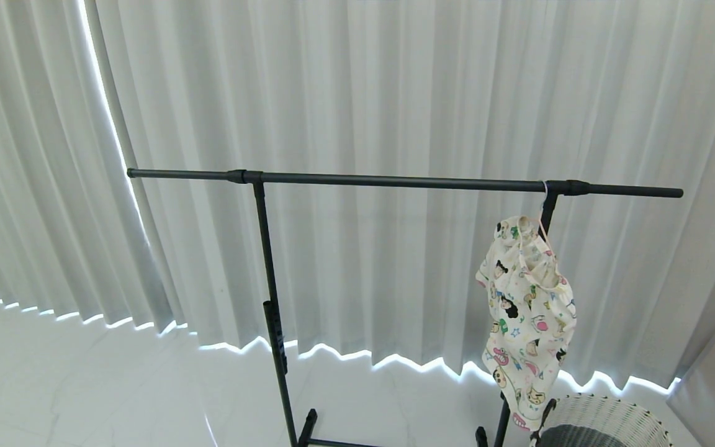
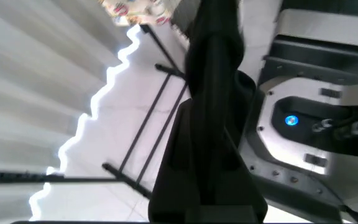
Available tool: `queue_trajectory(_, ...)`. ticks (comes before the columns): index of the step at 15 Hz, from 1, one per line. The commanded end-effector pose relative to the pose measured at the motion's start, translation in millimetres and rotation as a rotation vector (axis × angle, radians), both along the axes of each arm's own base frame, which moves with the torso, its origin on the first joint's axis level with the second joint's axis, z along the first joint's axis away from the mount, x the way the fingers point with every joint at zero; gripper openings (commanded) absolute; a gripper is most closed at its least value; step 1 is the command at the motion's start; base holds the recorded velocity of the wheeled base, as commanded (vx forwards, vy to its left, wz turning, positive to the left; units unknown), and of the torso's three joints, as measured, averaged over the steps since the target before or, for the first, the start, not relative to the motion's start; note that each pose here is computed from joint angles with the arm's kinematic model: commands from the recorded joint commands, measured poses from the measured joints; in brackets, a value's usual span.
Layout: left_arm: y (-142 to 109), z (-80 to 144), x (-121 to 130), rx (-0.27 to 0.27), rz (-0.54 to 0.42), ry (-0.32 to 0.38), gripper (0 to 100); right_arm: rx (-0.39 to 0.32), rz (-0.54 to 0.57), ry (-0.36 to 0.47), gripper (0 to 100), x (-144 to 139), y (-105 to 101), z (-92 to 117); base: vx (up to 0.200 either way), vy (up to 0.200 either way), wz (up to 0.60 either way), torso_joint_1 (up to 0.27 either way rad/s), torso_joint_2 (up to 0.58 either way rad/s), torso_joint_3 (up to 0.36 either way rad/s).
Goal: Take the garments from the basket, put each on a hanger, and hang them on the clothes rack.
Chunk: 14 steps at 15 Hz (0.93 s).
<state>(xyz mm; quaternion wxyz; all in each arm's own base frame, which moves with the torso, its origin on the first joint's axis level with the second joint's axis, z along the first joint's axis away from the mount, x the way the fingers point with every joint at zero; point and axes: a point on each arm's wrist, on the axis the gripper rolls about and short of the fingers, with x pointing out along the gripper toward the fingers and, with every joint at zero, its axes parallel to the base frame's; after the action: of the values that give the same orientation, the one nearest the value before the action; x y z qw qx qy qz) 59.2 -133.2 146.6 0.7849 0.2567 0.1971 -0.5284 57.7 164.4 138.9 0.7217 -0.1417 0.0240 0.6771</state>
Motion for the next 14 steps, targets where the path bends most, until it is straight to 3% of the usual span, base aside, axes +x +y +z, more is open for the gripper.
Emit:
queue_trajectory(1,8,-8,5,0.028,0.056,0.008,0,0.0,-0.028,-0.001,100,3,-2,0,0.0,0.0,0.0,0.0,0.0,0.0)
queue_trajectory(2,17,-14,11,0.054,0.139,0.003,0,-0.003,-0.071,-0.002,100,9,-4,0,0.0,0.0,0.0,0.0,0.0,0.0)
queue_trajectory(4,21,-12,15,0.058,0.212,-0.027,0,-0.017,-0.09,0.004,100,11,-8,-4,0.0,0.0,0.0,0.0,0.0,0.0)
queue_trajectory(6,17,-3,23,0.005,0.279,-0.077,0,-0.038,-0.093,0.025,100,11,-9,-9,0.0,0.0,0.0,0.0,0.0,0.0)
queue_trajectory(9,8,11,36,-0.094,0.354,-0.159,0,-0.063,-0.132,0.136,100,17,4,-15,0.0,0.0,0.0,0.0,0.0,0.0)
queue_trajectory(11,4,18,39,-0.136,0.358,-0.186,0,-0.059,-0.252,0.272,100,26,20,-17,0.0,0.0,0.0,0.0,0.0,0.0)
queue_trajectory(12,4,21,39,-0.15,0.358,-0.193,0,-0.041,-0.308,0.33,100,31,27,-16,0.0,0.0,0.0,0.0,0.0,0.0)
queue_trajectory(14,0,32,42,-0.205,0.359,-0.22,0,0.068,-0.518,0.476,100,51,58,-8,0.0,0.0,0.0,0.0,0.0,0.0)
